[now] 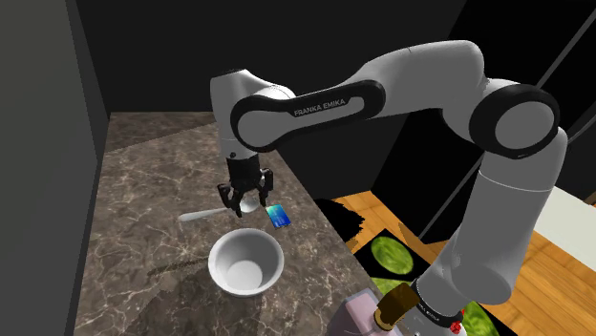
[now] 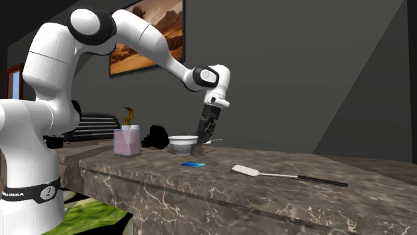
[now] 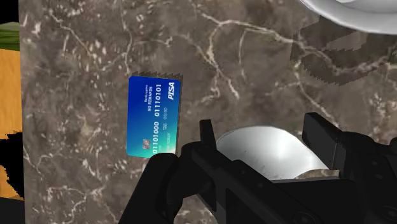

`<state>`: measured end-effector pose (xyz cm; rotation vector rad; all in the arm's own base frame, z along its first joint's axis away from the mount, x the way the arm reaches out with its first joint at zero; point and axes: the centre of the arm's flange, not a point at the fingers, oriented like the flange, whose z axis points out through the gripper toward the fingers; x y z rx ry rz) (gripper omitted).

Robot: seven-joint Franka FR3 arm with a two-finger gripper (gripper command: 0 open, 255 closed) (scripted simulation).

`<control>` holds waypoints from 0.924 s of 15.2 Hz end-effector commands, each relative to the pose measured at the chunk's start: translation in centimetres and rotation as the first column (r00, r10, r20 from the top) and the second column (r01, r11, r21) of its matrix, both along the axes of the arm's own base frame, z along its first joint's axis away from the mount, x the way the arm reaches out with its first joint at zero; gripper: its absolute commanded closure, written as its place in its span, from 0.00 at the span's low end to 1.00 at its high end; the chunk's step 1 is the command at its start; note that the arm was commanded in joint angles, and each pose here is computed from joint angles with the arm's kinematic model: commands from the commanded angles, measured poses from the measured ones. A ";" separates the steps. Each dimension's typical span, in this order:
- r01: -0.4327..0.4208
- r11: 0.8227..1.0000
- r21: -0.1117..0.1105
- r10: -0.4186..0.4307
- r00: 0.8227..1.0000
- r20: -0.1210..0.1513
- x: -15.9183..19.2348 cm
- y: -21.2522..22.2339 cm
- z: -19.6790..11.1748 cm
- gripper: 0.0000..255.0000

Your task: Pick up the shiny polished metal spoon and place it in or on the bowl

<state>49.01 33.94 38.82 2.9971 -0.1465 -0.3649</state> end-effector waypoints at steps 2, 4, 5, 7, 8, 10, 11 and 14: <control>0.000 1.000 0.000 0.000 1.000 0.000 0.0 0.0 1.7 1.00; 0.000 1.000 0.000 0.000 1.000 0.000 0.0 0.0 2.8 1.00; 0.000 1.000 0.000 0.000 1.000 0.000 0.0 0.0 3.3 1.00; 0.000 1.000 0.000 0.000 1.000 0.000 0.0 0.0 4.4 1.00; 0.000 1.000 0.000 0.000 1.000 0.000 0.0 0.0 4.9 1.00; 0.000 1.000 0.000 0.000 1.000 0.000 0.0 0.0 5.9 1.00; 0.000 1.000 0.000 0.000 1.000 0.000 0.0 0.0 6.5 1.00; 0.000 1.000 0.000 0.000 1.000 0.000 0.0 0.0 8.1 1.00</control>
